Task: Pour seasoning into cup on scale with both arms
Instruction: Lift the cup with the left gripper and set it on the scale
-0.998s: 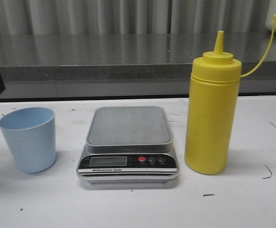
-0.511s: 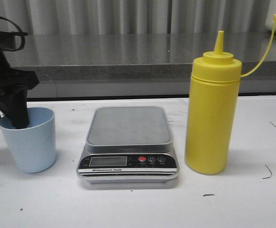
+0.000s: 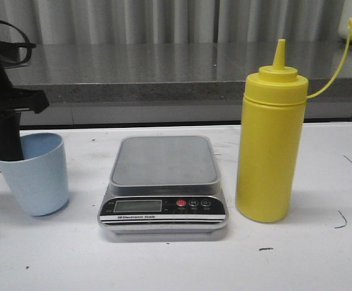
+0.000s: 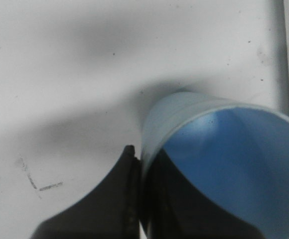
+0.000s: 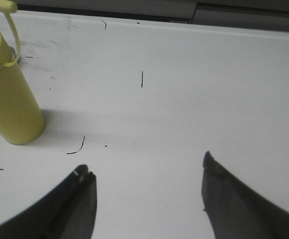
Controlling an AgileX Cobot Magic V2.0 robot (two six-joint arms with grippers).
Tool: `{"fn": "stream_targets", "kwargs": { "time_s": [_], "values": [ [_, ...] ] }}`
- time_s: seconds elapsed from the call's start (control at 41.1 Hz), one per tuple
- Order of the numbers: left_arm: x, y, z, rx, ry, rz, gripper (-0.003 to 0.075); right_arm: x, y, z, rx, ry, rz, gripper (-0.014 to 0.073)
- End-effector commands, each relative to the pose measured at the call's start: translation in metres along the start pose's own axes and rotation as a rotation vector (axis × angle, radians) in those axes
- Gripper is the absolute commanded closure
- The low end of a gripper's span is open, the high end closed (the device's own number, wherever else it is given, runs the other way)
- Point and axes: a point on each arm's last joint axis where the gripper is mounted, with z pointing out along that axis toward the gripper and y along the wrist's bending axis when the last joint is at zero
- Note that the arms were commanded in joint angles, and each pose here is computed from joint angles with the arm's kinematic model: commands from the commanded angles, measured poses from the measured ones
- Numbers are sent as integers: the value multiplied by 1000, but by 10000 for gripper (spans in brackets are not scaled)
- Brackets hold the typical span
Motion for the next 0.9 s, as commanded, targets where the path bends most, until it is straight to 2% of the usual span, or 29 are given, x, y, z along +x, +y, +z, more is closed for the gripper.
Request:
{"fn": "stream_targets", "kwargs": {
  "time_s": [0.0,0.219,0.365,0.657,0.877],
  "values": [
    [-6,-16,-41,23,-119,33,740,-12,-1,-2,11,-72,-13,116],
    [-22,-53,-89,50,-222,155,741,-12,-1,-2,11,-72,-13,116],
    [-36,-81,-102,60,-282,227,741,-12,-1,-2,11,-72,-13,116],
    [-67,-122,-77,81,-262,285,741,-12,-1,-2,11,-72,-13,116],
    [-88,-128,-48,79,-226,288,740,-12,-1,-2,11,-72,-13,116]
  ]
}}
